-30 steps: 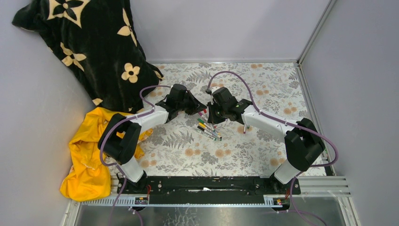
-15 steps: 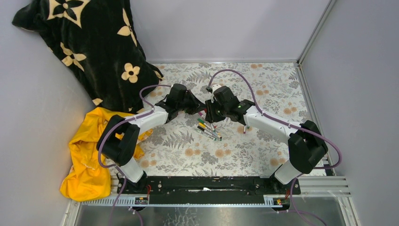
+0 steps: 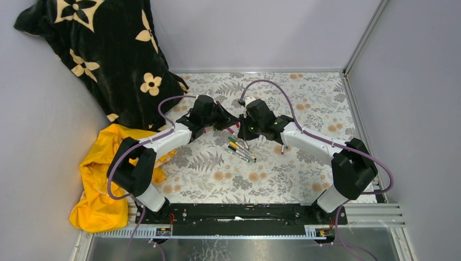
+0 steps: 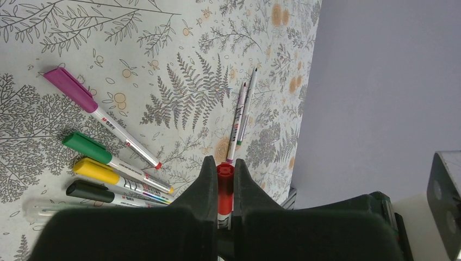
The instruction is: Open the pen caps
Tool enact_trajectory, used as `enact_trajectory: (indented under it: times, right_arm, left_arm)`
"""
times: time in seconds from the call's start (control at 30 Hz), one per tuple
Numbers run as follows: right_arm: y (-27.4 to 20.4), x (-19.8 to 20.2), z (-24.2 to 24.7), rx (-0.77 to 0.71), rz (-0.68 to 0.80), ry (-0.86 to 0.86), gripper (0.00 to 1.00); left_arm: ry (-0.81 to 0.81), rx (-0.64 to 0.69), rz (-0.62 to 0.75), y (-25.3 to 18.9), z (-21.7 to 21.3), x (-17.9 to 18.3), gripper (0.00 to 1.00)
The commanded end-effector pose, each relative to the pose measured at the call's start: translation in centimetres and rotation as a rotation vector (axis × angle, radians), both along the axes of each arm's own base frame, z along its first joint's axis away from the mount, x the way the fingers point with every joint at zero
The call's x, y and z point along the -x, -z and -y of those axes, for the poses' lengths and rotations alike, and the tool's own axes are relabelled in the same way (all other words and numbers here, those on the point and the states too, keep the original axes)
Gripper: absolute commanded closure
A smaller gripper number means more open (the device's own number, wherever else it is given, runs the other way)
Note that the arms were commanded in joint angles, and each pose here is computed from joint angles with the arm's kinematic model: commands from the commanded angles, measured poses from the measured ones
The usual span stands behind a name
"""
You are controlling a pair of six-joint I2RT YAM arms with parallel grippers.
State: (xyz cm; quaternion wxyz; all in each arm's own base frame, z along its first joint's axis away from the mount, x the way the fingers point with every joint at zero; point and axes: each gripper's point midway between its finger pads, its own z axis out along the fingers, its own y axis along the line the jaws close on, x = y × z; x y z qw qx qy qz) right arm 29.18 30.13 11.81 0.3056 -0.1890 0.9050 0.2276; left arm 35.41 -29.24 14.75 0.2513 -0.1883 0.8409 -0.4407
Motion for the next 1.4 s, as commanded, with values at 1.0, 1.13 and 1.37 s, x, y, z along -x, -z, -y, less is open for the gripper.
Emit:
enact_trajectory:
  times: [1.0, 1.13, 1.37]
  right_arm:
    - [3.4, -2.4, 9.8, 0.196, 0.066, 0.393, 1.00]
    - [4.0, -3.5, 11.5, 0.231, 0.052, 0.449, 1.00]
    - [5.9, -4.4, 13.4, 0.276, 0.008, 0.496, 1.00]
  left_arm:
    - [-0.276, -0.559, -0.174, 10.1, -15.5, -4.8, 1.00]
    - [-0.293, -0.578, -0.199, 11.3, -15.9, -4.5, 0.90]
    - [-0.288, -0.582, -0.207, 12.2, -15.5, -4.7, 0.78]
